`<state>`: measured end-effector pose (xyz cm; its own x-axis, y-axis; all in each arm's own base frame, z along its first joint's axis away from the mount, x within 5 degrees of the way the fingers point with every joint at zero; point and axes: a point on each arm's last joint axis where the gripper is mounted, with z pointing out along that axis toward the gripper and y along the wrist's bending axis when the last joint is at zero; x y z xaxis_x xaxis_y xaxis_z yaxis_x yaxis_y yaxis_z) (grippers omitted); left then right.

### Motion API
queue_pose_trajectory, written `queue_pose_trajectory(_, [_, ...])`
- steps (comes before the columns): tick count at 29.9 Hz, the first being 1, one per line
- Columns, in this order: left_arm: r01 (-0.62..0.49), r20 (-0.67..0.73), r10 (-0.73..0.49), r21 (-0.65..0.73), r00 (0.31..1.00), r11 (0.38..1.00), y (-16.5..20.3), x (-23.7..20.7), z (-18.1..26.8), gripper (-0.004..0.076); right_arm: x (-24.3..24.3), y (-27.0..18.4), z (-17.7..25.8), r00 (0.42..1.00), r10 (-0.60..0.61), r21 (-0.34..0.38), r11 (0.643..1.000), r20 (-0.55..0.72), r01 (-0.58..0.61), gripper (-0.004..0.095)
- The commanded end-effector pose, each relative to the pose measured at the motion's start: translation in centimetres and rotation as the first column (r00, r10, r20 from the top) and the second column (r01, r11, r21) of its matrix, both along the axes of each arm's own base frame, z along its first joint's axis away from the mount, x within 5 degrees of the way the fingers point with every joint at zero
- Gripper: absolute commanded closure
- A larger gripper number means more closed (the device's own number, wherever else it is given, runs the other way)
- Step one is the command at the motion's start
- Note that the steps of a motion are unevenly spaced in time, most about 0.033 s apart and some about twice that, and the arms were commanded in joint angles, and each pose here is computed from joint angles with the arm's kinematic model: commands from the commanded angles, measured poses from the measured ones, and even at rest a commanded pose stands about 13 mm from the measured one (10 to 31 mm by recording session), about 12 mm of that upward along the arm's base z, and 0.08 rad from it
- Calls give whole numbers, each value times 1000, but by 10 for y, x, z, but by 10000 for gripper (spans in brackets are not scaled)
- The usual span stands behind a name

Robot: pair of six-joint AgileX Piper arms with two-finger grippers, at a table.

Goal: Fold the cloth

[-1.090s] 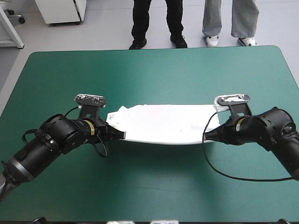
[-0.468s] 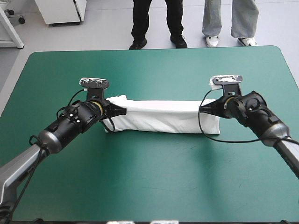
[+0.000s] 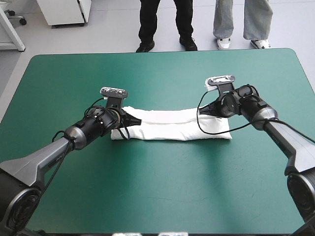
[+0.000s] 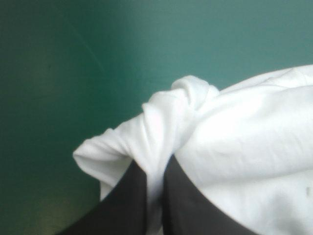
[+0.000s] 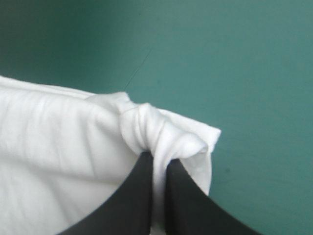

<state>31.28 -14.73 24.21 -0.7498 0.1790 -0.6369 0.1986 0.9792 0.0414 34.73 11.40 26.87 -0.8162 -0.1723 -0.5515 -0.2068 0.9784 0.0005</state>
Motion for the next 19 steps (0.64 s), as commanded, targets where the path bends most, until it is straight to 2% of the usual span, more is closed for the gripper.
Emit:
queue_pose_trajectory(1, [26, 100, -23, -35, 995, 999, -1, 2, 26, 691, -1, 0, 24, 997, 36, 43, 998, 69, -39, 779])
queue_pose_trajectory(5, [42, 97, -41, -7, 994, 999, 1, 0, 28, 536, -3, 0, 30, 998, 42, 34, 998, 48, -44, 530])
queue_pose_trajectory(9, [13, 84, -15, 19, 996, 1000, 6, -5, 41, 356, -14, -5, 49, 996, 44, 21, 999, 72, -46, 359])
queue_pose_trajectory(12, [-26, 77, 22, 50, 997, 998, 14, -11, 58, 281, -26, -13, 68, 992, 32, -7, 999, 120, -32, 348])
queue_pose_trajectory(15, [-37, 94, 30, 73, 995, 997, 22, -22, 83, 275, -42, -25, 89, 985, 10, -63, 998, 170, 1, 348])
queue_pose_trajectory(19, [-36, 117, 31, 38, 993, 999, 33, -44, 116, 276, -64, -46, 114, 974, -56, -155, 984, 222, 91, 348])
